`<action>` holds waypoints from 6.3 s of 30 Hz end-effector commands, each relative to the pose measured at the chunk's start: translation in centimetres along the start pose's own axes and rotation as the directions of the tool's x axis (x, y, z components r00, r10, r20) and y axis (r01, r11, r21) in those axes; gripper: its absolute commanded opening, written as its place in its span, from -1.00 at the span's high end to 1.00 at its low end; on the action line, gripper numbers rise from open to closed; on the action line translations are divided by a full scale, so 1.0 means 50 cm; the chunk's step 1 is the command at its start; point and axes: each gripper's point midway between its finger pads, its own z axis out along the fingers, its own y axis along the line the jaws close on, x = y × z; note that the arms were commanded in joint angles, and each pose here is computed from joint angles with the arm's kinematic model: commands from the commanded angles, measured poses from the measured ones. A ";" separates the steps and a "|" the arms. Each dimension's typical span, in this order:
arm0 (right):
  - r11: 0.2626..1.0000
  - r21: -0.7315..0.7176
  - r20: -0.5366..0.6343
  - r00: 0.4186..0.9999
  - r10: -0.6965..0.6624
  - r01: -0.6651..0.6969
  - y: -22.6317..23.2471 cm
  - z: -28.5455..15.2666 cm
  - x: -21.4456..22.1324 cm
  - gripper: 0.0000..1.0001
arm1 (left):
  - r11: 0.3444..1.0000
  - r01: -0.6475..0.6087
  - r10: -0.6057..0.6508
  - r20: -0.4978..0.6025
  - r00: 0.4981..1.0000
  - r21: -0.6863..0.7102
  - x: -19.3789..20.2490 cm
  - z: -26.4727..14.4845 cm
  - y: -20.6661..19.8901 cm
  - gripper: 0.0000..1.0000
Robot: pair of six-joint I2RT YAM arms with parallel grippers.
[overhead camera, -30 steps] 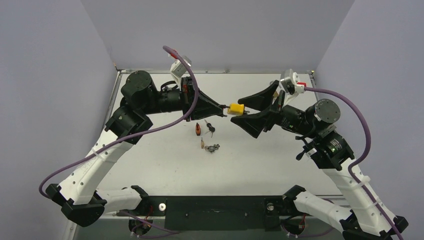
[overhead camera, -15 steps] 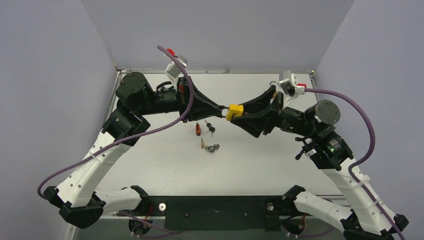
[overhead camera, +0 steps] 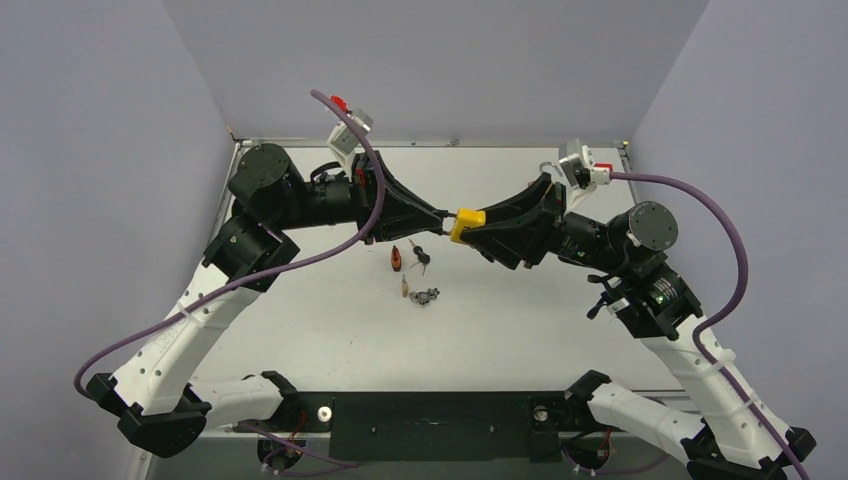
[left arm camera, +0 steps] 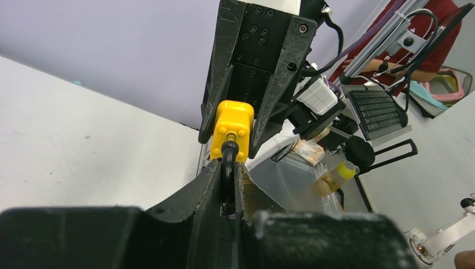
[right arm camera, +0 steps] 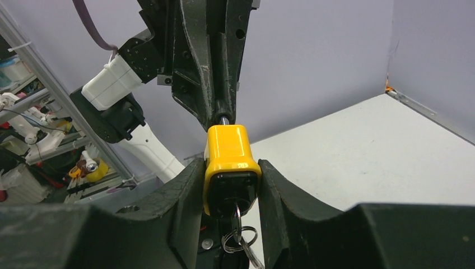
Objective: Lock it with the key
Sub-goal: Lock the lock.
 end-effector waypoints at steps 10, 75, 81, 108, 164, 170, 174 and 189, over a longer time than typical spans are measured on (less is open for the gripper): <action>1.000 -0.024 0.065 0.998 0.000 0.002 0.022 -0.002 -0.029 1.00 | 0.989 -0.149 0.149 0.017 0.989 -0.022 -0.029 -0.025 -0.018 0.41; 0.999 0.029 0.048 0.998 0.031 -0.032 -0.001 -0.003 -0.008 1.00 | 0.994 -0.077 0.079 -0.022 0.997 0.075 0.015 0.001 0.006 1.00; 0.999 0.027 0.050 0.998 0.046 -0.048 -0.008 0.006 -0.005 1.00 | 0.994 -0.073 0.075 -0.016 0.997 0.078 0.020 0.007 0.007 1.00; 0.993 0.053 0.097 0.990 0.098 -0.104 -0.056 0.057 -0.015 1.00 | 0.996 -0.002 0.007 -0.057 0.998 0.085 0.086 0.037 0.006 1.00; 0.995 0.048 0.048 0.995 0.086 -0.088 -0.054 0.054 0.004 1.00 | 0.995 -0.097 0.095 -0.065 0.993 -0.032 0.033 -0.003 0.002 0.40; 0.995 0.047 0.030 0.996 0.082 -0.083 -0.051 0.046 0.017 1.00 | 0.992 -0.103 0.102 -0.021 0.995 -0.071 0.005 -0.020 0.012 0.39; 0.996 0.042 0.021 0.997 0.080 -0.081 -0.046 0.040 0.023 1.00 | 0.990 -0.106 0.108 0.027 0.994 -0.092 -0.023 -0.033 0.017 0.38; 0.997 0.054 0.037 0.997 0.062 -0.064 -0.045 0.025 0.012 1.00 | 0.995 -0.072 0.072 0.001 0.997 -0.071 -0.011 -0.030 0.037 0.39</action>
